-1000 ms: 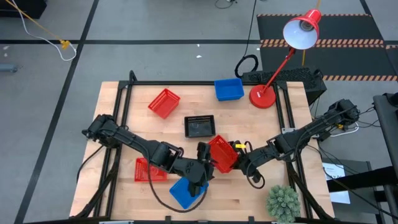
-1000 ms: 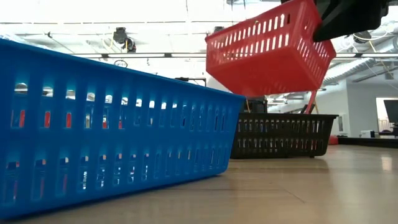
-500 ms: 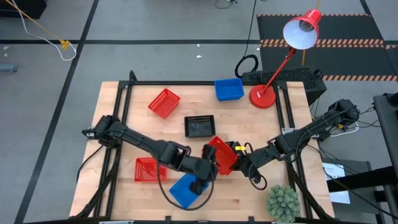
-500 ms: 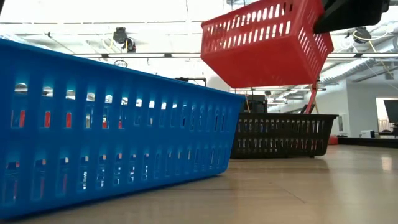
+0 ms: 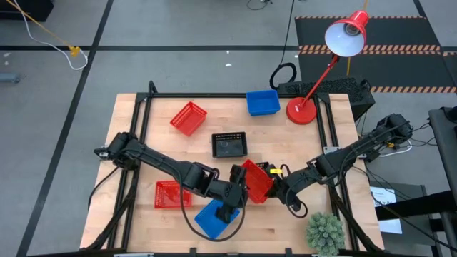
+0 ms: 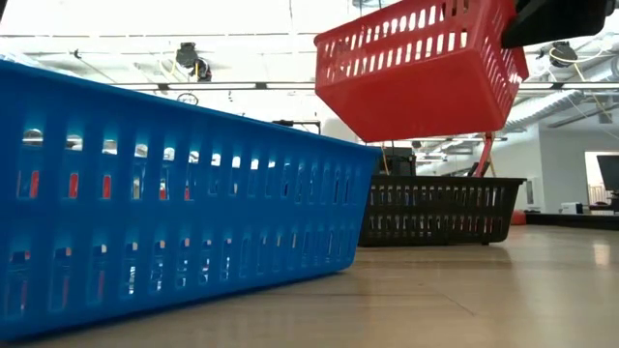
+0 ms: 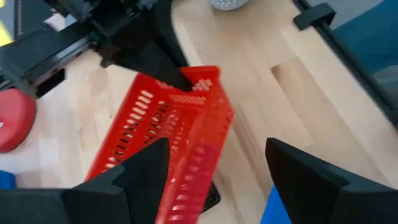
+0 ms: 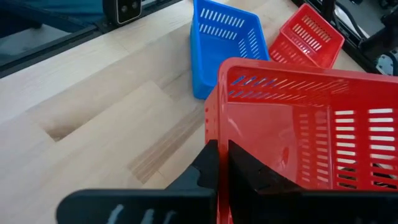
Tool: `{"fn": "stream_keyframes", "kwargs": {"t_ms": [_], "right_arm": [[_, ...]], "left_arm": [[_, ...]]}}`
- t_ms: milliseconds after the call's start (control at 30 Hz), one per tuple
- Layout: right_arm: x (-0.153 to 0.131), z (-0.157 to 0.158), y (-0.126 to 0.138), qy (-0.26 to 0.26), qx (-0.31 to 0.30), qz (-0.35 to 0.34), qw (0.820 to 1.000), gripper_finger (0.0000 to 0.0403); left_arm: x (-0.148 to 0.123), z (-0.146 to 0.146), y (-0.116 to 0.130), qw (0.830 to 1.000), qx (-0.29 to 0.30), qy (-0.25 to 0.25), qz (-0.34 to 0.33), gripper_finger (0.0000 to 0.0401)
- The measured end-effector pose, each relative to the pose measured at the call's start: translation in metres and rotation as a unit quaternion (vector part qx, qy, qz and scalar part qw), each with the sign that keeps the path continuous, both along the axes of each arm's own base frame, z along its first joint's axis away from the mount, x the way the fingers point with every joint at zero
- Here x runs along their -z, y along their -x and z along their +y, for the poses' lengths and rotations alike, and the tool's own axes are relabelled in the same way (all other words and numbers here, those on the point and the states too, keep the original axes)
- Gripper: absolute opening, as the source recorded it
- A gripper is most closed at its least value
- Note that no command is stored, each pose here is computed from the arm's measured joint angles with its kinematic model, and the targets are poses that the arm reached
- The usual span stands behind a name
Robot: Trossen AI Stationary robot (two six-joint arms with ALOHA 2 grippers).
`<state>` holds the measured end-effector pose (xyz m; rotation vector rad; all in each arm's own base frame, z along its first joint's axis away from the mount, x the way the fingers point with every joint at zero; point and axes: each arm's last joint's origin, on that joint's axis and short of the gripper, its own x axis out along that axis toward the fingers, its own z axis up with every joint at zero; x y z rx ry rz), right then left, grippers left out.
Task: Stack baskets by color
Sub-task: Stack the right red basket on the bottom red basket
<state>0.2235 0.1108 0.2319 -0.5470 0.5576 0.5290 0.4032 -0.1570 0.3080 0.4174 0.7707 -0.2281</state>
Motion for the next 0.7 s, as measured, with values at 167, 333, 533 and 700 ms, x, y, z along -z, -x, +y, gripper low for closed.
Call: {"fn": "stream_keyframes", "kwargs": {"t_ms": [167, 333, 533, 700], "right_arm": [[0.0, 0.0, 0.0, 0.001, -0.002, -0.003, 1.0, 0.0004], [0.0, 0.0, 0.0, 0.001, -0.003, -0.004, 1.0, 0.0004], [0.0, 0.0, 0.0, 0.006, -0.005, -0.001, 1.0, 0.0004], [0.001, 0.0, 0.001, 0.007, -0.005, 0.001, 1.0, 0.0004]], "left_arm": [[0.007, 0.008, -0.005, 1.0, -0.01, -0.008, 0.012, 0.0264], [0.019, 0.016, -0.011, 0.999, -0.004, -0.019, 0.04, 0.0224], [0.02, 0.023, -0.014, 0.999, 0.009, -0.007, 0.045, 0.0153], [0.02, 0.024, -0.015, 0.999, 0.018, -0.012, 0.044, 0.0109]]}}
